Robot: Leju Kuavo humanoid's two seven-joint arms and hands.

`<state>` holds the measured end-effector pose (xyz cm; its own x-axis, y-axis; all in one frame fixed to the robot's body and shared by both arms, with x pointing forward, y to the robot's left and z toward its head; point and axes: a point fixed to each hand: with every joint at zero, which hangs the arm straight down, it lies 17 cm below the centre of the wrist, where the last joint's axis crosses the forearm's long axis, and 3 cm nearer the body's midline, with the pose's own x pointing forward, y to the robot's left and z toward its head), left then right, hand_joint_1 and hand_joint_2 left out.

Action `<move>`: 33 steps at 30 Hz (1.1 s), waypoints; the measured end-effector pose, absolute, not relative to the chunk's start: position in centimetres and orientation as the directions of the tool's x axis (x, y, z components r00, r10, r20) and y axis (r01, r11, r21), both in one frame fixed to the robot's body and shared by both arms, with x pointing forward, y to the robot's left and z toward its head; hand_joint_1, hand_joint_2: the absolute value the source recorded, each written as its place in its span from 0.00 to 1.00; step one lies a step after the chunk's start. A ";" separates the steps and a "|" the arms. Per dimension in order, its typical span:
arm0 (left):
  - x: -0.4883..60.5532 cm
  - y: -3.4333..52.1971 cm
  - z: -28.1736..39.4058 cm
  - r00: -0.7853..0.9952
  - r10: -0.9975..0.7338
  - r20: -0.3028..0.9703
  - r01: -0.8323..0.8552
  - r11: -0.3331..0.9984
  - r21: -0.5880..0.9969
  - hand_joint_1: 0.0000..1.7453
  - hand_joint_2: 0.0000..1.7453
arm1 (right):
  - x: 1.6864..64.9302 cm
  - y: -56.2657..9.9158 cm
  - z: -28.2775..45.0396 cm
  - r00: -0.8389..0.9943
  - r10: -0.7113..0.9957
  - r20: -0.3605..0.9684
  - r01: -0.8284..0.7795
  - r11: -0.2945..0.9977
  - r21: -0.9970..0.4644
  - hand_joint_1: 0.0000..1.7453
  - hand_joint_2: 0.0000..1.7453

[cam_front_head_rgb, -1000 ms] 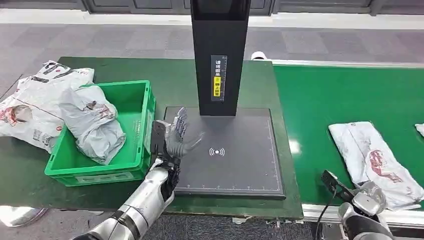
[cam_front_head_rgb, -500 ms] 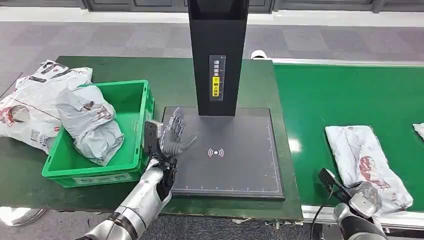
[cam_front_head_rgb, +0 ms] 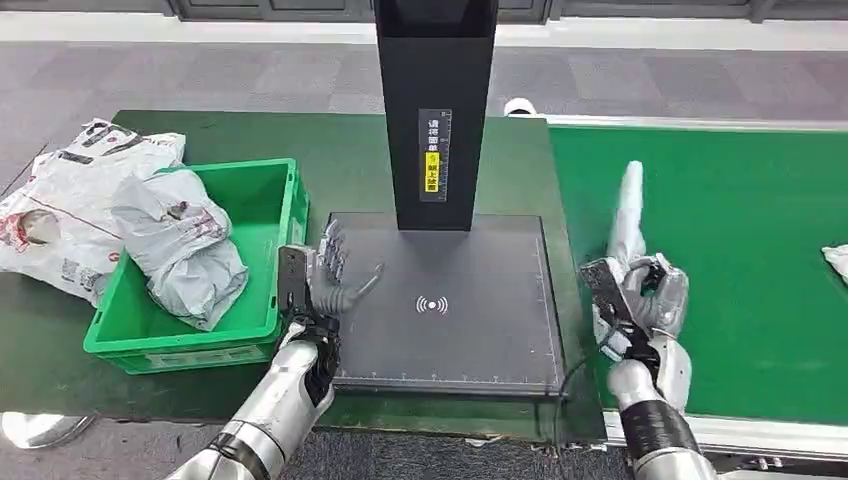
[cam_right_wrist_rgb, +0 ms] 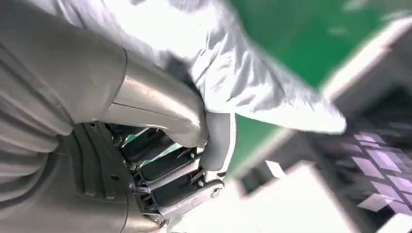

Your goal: Moved the parcel from conveyor to table for the left to box.

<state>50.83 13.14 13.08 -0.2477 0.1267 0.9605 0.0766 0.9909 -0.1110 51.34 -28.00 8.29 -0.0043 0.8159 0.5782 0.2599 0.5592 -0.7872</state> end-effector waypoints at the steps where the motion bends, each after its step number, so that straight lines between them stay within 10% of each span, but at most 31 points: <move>1: 50.8 13.1 13.4 -0.266 0.109 0.958 0.076 0.993 -0.092 0.00 1.00 | 51.3 -26.5 9.4 -0.051 0.825 0.562 0.262 0.554 -0.790 1.00 1.00; 19: 51.6 12.9 16.3 -0.341 0.049 0.939 0.062 0.998 -0.030 0.00 1.00 | 43.1 -4.0 11.4 -0.530 0.720 0.447 -0.069 0.489 -0.870 1.00 1.00; 20: 51.6 12.9 16.4 -0.342 0.051 0.938 0.062 0.998 -0.032 0.00 1.00 | 42.6 -3.2 11.0 -0.543 0.710 0.449 -0.093 0.481 -0.872 0.95 1.00; 21: 51.7 12.9 16.5 -0.343 0.053 0.938 0.062 0.997 -0.034 0.00 1.00 | 42.1 -2.6 10.6 -0.555 0.700 0.450 -0.110 0.474 -0.874 0.00 1.00; 33: 51.6 13.4 15.5 -0.309 0.062 0.949 0.030 0.998 -0.055 0.00 1.00 | 44.8 -8.4 8.0 -0.344 0.870 0.353 0.018 0.382 -0.924 0.00 1.00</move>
